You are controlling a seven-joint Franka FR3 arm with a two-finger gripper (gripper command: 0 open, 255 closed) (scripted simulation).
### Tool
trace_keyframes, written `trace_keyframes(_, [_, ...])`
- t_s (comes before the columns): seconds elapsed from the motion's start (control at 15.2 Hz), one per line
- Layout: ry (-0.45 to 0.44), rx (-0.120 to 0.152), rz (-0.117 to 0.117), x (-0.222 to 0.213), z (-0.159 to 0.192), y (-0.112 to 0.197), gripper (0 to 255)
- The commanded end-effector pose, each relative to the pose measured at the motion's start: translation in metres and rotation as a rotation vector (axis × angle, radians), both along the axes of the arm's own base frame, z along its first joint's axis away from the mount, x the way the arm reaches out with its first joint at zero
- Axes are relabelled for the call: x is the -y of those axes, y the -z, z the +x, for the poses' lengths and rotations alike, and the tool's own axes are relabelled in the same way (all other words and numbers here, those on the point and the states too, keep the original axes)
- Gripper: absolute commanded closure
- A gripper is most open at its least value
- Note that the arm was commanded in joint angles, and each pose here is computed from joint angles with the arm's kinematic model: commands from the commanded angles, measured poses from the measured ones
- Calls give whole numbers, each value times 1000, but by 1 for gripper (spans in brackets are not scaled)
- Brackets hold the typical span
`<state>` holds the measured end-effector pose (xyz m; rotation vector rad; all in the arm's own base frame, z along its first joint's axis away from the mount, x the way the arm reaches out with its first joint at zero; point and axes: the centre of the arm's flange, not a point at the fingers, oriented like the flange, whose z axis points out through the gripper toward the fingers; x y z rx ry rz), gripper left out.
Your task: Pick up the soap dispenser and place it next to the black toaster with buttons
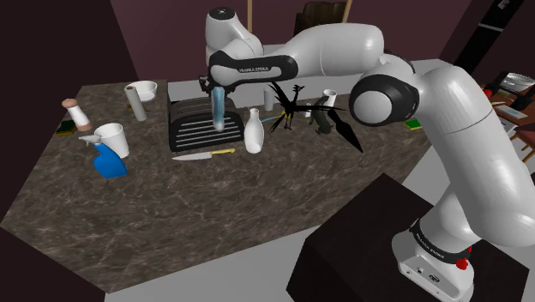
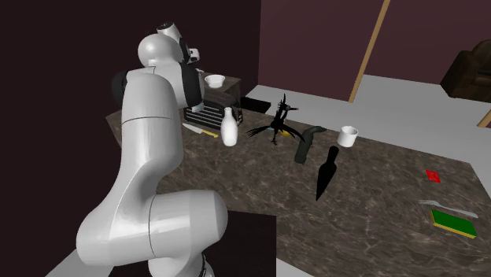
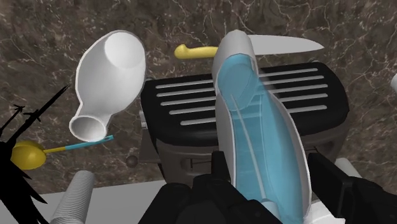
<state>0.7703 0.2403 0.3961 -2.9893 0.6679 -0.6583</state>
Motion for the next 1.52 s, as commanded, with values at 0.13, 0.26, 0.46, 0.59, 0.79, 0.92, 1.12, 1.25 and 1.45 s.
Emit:
trace_keyframes(0.13, [0, 1, 0, 0, -1, 21, 255])
trace_keyframes(0.26, [0, 1, 0, 0, -1, 32, 255])
trace_keyframes(0.46, [0, 1, 0, 0, -1, 48, 255])
trace_keyframes(0.59, [0, 1, 0, 0, -1, 58, 255])
trace_keyframes(0.79, [0, 1, 0, 0, -1, 74, 255])
trace_keyframes(0.92, [0, 1, 0, 0, -1, 85, 255])
trace_keyframes(1.12, [0, 1, 0, 0, -1, 100, 255])
trace_keyframes(1.25, [0, 1, 0, 0, -1, 111, 255])
trace_keyframes(1.45, [0, 1, 0, 0, -1, 127, 255])
